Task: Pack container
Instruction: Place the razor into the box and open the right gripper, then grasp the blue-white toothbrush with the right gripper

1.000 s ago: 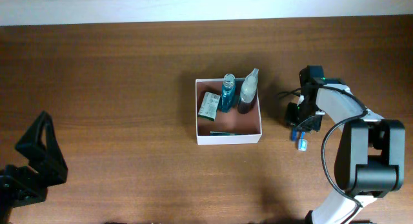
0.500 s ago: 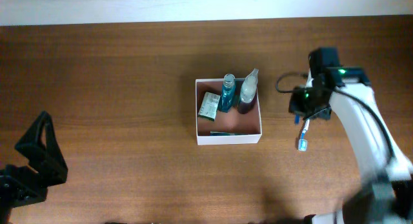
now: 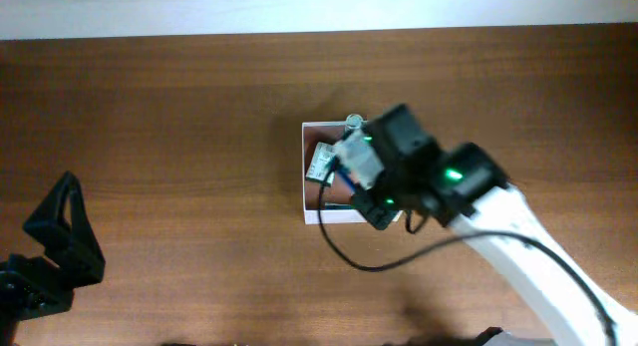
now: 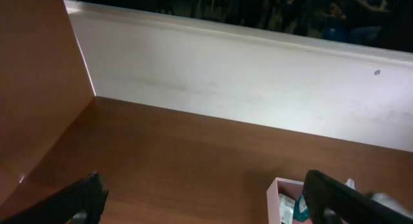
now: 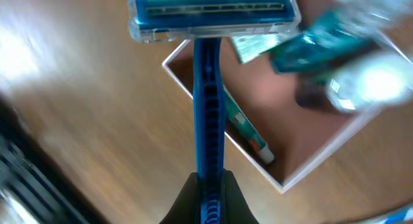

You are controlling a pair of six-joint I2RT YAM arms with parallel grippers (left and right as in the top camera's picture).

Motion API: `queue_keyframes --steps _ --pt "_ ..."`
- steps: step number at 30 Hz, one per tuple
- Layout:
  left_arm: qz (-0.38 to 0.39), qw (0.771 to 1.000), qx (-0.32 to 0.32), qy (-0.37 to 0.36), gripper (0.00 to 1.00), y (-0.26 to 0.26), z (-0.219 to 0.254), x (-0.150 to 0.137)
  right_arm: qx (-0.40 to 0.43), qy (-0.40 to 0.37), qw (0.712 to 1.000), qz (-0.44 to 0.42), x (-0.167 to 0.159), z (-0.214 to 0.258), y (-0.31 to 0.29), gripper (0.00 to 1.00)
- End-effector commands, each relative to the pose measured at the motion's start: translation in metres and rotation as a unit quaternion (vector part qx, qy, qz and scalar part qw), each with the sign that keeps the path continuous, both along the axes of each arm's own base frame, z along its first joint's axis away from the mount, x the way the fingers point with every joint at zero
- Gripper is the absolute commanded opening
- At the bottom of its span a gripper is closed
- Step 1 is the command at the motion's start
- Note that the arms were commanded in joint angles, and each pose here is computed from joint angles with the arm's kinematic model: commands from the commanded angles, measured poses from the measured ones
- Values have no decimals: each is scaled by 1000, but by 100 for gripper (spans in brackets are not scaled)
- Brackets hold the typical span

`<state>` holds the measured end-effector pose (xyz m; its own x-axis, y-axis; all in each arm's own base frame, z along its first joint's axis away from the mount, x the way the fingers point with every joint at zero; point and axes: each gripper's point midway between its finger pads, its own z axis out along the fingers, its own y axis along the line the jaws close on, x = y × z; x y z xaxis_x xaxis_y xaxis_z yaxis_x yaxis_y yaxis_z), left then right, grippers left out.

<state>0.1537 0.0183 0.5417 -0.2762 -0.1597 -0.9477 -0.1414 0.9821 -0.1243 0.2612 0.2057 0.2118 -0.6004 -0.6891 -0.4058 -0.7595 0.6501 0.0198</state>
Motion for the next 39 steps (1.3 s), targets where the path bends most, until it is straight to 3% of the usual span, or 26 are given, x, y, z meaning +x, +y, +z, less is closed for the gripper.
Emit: queue_keyframes --steps 1,10,13,14,17,18,19,23,25,27,31,34,39 --pt "5 1000 10 2 99 2 0 0 -88 -12 987 134 16 -40 -3 4" --pt "5 1000 10 2 99 2 0 0 -196 19 966 168 57 -113 -24 4" --pt "5 1000 10 2 99 2 0 0 -195 19 971 137 61 -112 -24 27" --pt "5 1000 10 2 100 2 0 0 -185 16 976 113 63 -105 -22 46" --pt "5 1000 10 2 99 2 0 0 -126 16 989 81 58 -72 -10 56" --pt "5 1000 10 2 99 2 0 0 -107 13 991 75 57 -59 -7 69" --pt "5 1000 10 2 99 2 0 0 -89 8 994 64 56 -45 -6 99" --pt "5 1000 10 2 99 2 0 0 -37 -24 999 -26 65 8 -19 99" --pt "5 1000 10 2 99 2 0 0 63 -2 992 -112 67 40 -28 99" --pt "5 1000 10 2 99 2 0 0 105 12 982 -155 72 51 -51 99" --pt "5 1000 10 2 99 2 0 0 112 37 954 -276 90 41 -110 93" --pt "5 1000 10 2 99 2 0 0 116 76 918 -372 99 23 -149 70" --pt "5 1000 10 2 99 2 0 0 62 127 855 -499 103 -29 -203 68"
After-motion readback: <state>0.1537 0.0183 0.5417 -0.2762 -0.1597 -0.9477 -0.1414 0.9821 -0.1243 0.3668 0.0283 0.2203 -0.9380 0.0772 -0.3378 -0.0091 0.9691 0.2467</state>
